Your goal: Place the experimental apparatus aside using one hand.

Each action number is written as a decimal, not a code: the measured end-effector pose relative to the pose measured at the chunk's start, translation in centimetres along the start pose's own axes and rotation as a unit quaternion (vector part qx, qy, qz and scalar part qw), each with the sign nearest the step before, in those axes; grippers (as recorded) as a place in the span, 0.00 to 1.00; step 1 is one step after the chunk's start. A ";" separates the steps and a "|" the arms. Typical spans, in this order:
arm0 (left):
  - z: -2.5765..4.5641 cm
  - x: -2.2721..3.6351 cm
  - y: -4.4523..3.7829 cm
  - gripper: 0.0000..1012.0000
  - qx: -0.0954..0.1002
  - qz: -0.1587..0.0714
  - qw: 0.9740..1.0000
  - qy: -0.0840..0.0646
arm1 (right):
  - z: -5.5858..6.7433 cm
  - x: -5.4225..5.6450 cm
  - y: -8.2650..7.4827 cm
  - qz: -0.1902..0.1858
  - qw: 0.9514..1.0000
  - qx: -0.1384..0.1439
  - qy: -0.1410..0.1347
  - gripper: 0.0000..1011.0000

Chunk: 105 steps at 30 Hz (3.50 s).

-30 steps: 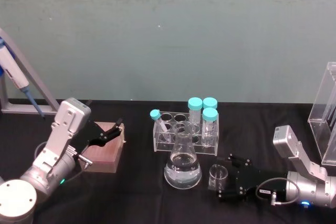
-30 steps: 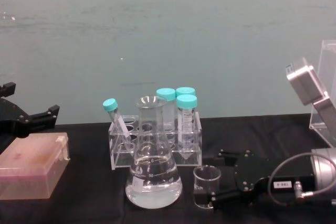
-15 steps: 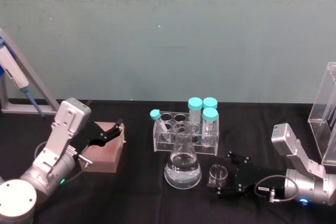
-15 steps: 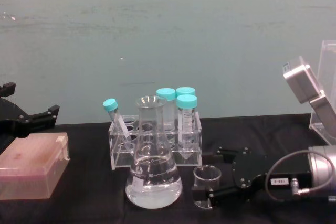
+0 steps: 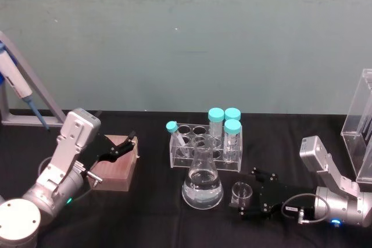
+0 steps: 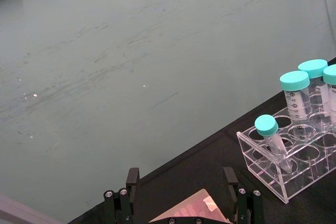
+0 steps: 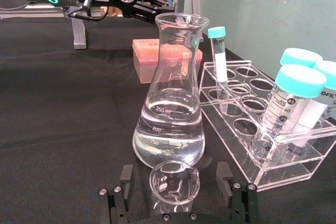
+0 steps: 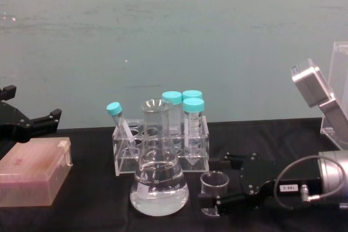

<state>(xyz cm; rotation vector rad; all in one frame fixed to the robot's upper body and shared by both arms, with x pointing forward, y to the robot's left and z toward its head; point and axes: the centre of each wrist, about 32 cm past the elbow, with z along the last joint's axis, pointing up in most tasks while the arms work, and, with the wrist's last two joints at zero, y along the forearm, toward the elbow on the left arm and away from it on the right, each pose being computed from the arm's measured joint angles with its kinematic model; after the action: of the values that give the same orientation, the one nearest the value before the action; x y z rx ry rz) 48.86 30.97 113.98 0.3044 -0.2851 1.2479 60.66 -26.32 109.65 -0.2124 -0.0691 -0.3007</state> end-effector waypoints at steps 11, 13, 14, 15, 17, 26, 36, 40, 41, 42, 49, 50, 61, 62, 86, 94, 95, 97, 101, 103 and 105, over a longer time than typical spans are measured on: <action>0.00 0.00 0.00 0.99 0.000 0.000 1.000 0.000 | 0.0 0.0 0.0 0.001 1.000 0.000 0.000 0.99; 0.00 0.00 0.00 0.99 0.000 0.000 1.000 0.000 | 0.0 0.0 0.0 0.001 1.000 0.000 0.000 0.99; 0.00 0.00 0.00 0.99 0.000 0.000 1.000 0.000 | 0.0 0.0 0.0 0.001 1.000 0.000 0.000 0.99; 0.00 0.00 0.00 0.99 0.000 0.000 1.000 0.000 | 0.0 0.0 0.0 0.001 1.000 0.000 0.000 0.99; 0.00 0.00 0.00 0.99 0.000 0.000 1.000 0.000 | 0.0 0.0 0.0 0.001 1.000 0.000 0.000 0.99; 0.00 0.00 0.00 0.99 0.000 0.000 1.000 0.000 | -0.1 0.0 0.0 0.001 1.000 0.000 0.000 0.96; 0.00 0.00 0.00 0.99 0.000 0.000 1.000 0.000 | -0.1 0.0 0.0 0.001 1.000 0.000 0.000 0.69; 0.00 0.00 0.00 0.99 0.000 0.000 1.000 0.000 | -0.1 0.0 0.0 0.001 1.000 0.000 0.000 0.57; 0.00 0.00 0.00 0.99 0.000 0.000 1.000 0.000 | -0.1 0.0 0.0 0.001 1.000 0.000 0.000 0.51; 0.00 0.00 0.00 0.99 0.000 0.000 1.000 0.000 | -0.1 0.0 0.0 0.001 1.000 0.000 0.000 0.51; 0.00 0.00 0.00 0.99 0.000 0.000 1.000 0.000 | -0.1 0.0 0.0 0.001 1.000 0.000 0.001 0.50; 0.00 0.00 0.00 0.99 0.000 0.000 1.000 0.000 | -0.1 0.0 0.0 0.001 1.000 0.000 0.001 0.50; 0.00 0.00 0.00 0.99 0.000 0.000 1.000 0.000 | 0.0 -0.1 -0.2 0.000 1.000 -0.001 -0.010 0.50; 0.00 0.00 0.00 0.99 0.000 0.000 1.000 0.000 | 0.0 -0.2 -0.3 -0.001 1.000 0.000 -0.012 0.50; 0.00 0.00 0.00 0.99 0.000 0.000 1.000 0.000 | 1.2 -0.6 -2.3 -0.129 0.991 0.038 0.025 0.50; 0.00 0.00 0.00 0.99 0.000 0.000 1.000 0.000 | 1.4 -0.1 -2.6 -0.166 0.985 0.041 0.034 0.50; 0.00 0.00 0.00 0.99 0.000 0.000 1.000 0.000 | 1.4 0.0 -2.6 -0.176 0.983 0.040 0.035 0.50; 0.00 0.00 0.00 0.99 0.000 0.000 1.000 0.000 | 1.5 0.0 -2.6 -0.187 0.981 0.039 0.034 0.50; 0.00 0.00 0.00 0.99 0.000 0.000 1.000 0.000 | 1.6 0.1 -2.6 -0.221 0.974 0.035 0.032 0.50; 0.00 0.00 0.00 0.99 0.000 0.000 1.000 0.000 | 1.6 0.0 -2.6 -0.239 0.970 0.034 0.030 0.50; 0.00 0.00 0.00 0.99 0.000 0.000 1.000 0.000 | 1.7 -0.1 -2.5 -0.252 0.967 0.033 0.029 0.50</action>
<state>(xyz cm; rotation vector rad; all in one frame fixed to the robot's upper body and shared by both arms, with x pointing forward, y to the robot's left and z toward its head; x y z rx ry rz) 48.86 30.97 113.98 0.3046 -0.2850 1.2479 59.71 -28.29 111.75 -0.1158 -0.0741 -0.8106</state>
